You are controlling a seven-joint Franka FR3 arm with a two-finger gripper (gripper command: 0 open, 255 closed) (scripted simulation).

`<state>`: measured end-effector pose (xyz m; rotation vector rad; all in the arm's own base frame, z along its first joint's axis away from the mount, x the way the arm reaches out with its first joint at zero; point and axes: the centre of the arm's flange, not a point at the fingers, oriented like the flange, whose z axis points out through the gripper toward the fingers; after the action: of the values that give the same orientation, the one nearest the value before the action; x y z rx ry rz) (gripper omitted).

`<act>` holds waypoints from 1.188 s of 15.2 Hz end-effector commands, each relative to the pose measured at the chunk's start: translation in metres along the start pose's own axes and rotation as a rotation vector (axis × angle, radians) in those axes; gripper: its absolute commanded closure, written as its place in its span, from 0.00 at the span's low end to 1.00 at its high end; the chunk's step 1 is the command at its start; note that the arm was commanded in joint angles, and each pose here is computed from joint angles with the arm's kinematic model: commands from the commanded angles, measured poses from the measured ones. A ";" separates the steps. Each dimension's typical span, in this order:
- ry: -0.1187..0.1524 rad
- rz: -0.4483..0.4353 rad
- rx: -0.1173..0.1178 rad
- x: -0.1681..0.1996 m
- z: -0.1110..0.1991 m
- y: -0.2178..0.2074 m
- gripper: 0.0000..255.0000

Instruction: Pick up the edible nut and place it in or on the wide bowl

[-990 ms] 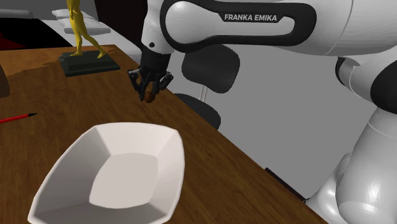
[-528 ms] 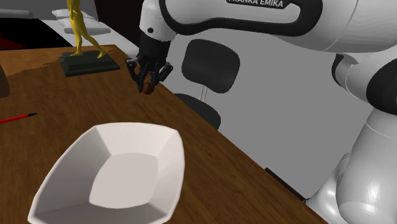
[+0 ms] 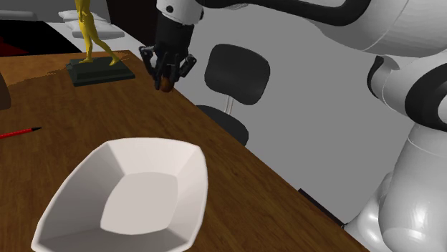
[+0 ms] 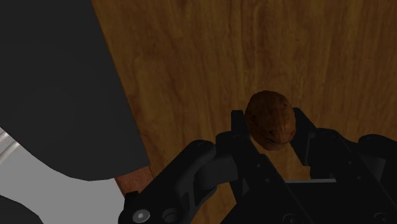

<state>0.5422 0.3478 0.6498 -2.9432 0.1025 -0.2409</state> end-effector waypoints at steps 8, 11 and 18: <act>0.000 0.000 0.000 0.007 -0.045 -0.010 1.00; 0.000 0.000 0.000 -0.016 -0.048 -0.023 1.00; 0.000 0.000 0.000 -0.097 -0.053 -0.067 1.00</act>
<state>0.4515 0.4057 0.6985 -2.9433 0.1016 -0.2402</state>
